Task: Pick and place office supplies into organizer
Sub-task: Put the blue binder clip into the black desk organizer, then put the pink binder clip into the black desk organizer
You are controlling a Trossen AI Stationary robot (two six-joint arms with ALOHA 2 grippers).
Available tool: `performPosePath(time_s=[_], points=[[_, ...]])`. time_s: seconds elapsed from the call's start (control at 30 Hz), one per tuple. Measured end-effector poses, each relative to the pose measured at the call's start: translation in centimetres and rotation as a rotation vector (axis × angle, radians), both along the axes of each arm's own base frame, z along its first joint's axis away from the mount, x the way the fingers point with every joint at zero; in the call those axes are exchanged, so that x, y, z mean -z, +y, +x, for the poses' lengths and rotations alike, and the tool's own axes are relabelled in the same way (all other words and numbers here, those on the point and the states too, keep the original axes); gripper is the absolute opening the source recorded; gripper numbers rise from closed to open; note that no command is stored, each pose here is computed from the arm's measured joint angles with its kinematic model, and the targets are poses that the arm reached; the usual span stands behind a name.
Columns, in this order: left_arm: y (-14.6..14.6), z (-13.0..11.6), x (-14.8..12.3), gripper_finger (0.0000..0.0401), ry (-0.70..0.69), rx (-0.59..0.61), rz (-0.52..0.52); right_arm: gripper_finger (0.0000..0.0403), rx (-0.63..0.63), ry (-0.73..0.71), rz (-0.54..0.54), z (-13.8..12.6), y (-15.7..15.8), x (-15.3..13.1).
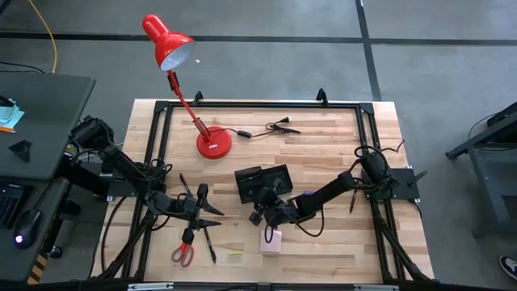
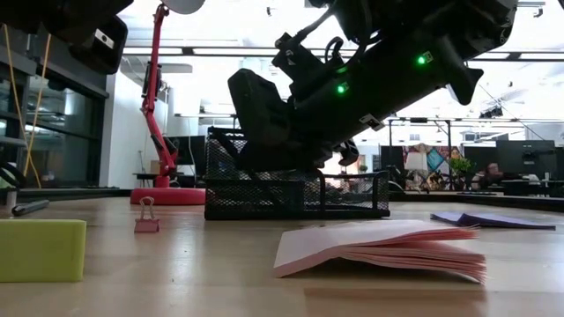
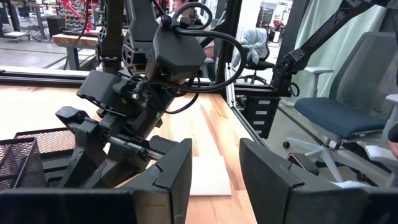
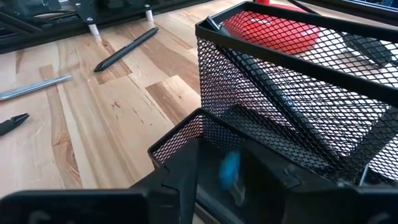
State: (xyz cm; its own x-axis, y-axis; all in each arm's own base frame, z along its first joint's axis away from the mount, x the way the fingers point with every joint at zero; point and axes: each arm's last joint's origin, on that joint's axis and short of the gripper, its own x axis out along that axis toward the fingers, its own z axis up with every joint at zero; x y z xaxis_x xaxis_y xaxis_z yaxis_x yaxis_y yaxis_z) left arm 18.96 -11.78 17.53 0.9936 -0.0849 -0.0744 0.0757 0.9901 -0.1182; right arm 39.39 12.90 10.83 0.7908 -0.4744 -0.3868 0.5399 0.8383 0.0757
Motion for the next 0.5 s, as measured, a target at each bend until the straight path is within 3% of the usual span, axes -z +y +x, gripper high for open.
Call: performPosePath(time_s=[0.23,0.5], points=[[0.0,0.0,0.0,0.0124,0.002,0.0,0.002,0.0113,-0.016,0.003,-0.002,0.0,0.1,0.0],[0.0,0.0,0.2,0.0124,0.017,0.0,0.013,0.0113,-0.123,-0.016,-0.096,-0.1,1.9,-0.8]])
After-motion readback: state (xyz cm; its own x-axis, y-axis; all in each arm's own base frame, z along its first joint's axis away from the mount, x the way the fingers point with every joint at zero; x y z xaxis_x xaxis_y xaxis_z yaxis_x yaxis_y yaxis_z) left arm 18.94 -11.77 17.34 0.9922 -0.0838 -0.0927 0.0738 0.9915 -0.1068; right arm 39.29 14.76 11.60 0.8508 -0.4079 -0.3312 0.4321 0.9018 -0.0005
